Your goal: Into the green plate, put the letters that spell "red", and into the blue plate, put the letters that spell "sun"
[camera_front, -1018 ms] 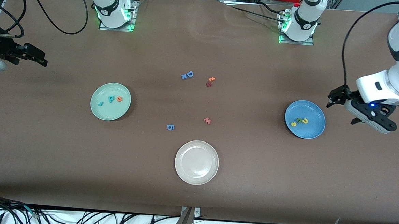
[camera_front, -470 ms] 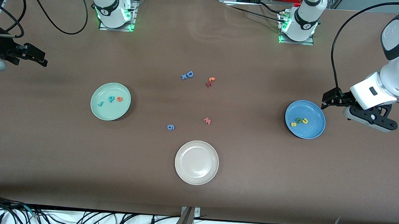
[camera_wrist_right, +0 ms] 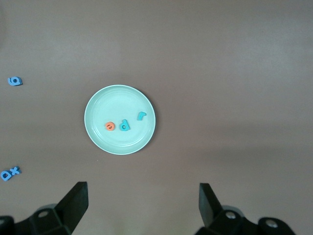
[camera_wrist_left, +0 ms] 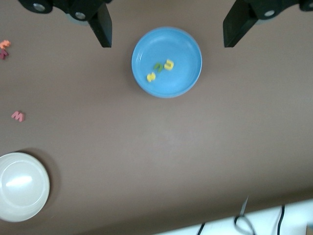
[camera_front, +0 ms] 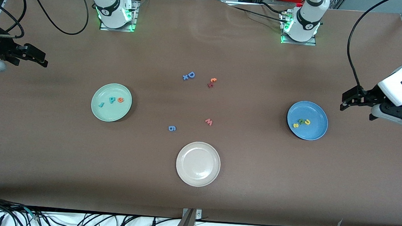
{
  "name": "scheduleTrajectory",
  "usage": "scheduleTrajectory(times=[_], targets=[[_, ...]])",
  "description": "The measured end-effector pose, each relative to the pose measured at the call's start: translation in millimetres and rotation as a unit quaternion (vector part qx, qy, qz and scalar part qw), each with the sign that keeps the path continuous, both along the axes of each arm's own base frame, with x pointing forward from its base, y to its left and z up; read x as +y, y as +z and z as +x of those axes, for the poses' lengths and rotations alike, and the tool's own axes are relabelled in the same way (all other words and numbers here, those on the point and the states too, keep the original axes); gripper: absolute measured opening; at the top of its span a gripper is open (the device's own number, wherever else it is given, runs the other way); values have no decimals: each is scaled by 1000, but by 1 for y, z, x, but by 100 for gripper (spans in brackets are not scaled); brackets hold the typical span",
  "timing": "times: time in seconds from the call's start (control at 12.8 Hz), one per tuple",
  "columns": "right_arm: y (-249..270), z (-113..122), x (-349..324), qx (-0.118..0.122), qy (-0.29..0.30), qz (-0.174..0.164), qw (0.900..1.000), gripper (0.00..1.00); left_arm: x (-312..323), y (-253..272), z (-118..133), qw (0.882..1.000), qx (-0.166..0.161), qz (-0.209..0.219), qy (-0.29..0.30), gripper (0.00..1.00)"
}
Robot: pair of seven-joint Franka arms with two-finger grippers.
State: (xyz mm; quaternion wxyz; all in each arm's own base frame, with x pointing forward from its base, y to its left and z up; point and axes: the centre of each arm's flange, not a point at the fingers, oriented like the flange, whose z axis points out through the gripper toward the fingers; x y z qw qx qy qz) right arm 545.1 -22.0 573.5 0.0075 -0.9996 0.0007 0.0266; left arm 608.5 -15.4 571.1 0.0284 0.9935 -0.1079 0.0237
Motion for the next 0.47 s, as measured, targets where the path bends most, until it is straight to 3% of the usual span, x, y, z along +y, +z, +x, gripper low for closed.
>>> scheduleTrajectory(times=[0.23, 0.47], targets=[[0, 0, 0, 0, 0, 0, 1000, 100, 31, -15, -11, 998, 55, 0, 23, 100], [0, 0, 0, 0, 0, 0, 1000, 100, 24, -5, -28, 998, 57, 0, 17, 100]])
